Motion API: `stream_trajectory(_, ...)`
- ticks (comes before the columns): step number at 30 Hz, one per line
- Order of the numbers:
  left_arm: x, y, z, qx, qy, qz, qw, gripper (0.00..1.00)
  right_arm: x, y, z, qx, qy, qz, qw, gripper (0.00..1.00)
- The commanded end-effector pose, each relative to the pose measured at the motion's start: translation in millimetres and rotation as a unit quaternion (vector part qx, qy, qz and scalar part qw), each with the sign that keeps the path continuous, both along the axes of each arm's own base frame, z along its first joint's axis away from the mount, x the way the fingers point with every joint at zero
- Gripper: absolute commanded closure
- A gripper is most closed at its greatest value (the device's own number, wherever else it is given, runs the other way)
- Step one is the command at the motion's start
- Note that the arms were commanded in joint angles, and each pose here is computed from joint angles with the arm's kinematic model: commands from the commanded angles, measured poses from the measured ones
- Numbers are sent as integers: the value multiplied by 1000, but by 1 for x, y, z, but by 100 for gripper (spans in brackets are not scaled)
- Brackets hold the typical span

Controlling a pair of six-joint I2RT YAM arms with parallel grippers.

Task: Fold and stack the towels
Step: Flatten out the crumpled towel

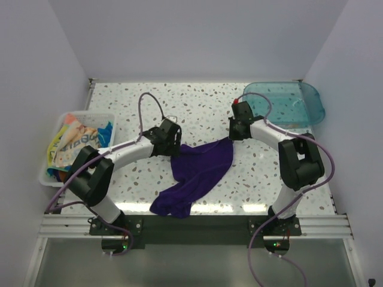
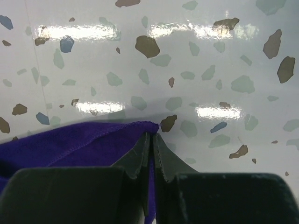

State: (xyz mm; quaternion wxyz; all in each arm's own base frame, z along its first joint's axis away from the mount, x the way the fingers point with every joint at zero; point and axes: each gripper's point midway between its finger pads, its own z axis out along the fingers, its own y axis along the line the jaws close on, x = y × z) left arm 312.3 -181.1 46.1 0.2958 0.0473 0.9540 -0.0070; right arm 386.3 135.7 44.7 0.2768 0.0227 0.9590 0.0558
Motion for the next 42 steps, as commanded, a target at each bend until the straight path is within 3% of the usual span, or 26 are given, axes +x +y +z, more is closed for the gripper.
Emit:
stream_trajectory(1,28,-29,22,-57,-28,-57,996,26,6,-4,4,-18,-1,17,1000,96)
stream_trajectory(13,63,-60,12,-41,-28,-134,990,36,-10,-11,-15,-27,22,5,999,98)
stream_trajectory(29,54,-57,-46,12,0,-89,996,53,-21,-10,-25,-16,32,6,999,99)
stream_trajectory(35,45,-38,-68,43,24,-43,998,70,-26,-12,-27,-18,35,7,999,100)
stream_trajectory(41,54,-18,-68,49,21,-7,999,99,-24,-10,-25,-12,34,8,999,100)
stream_trajectory(42,57,-18,-64,46,16,-7,999,100,-21,-7,-21,-9,29,10,999,100)
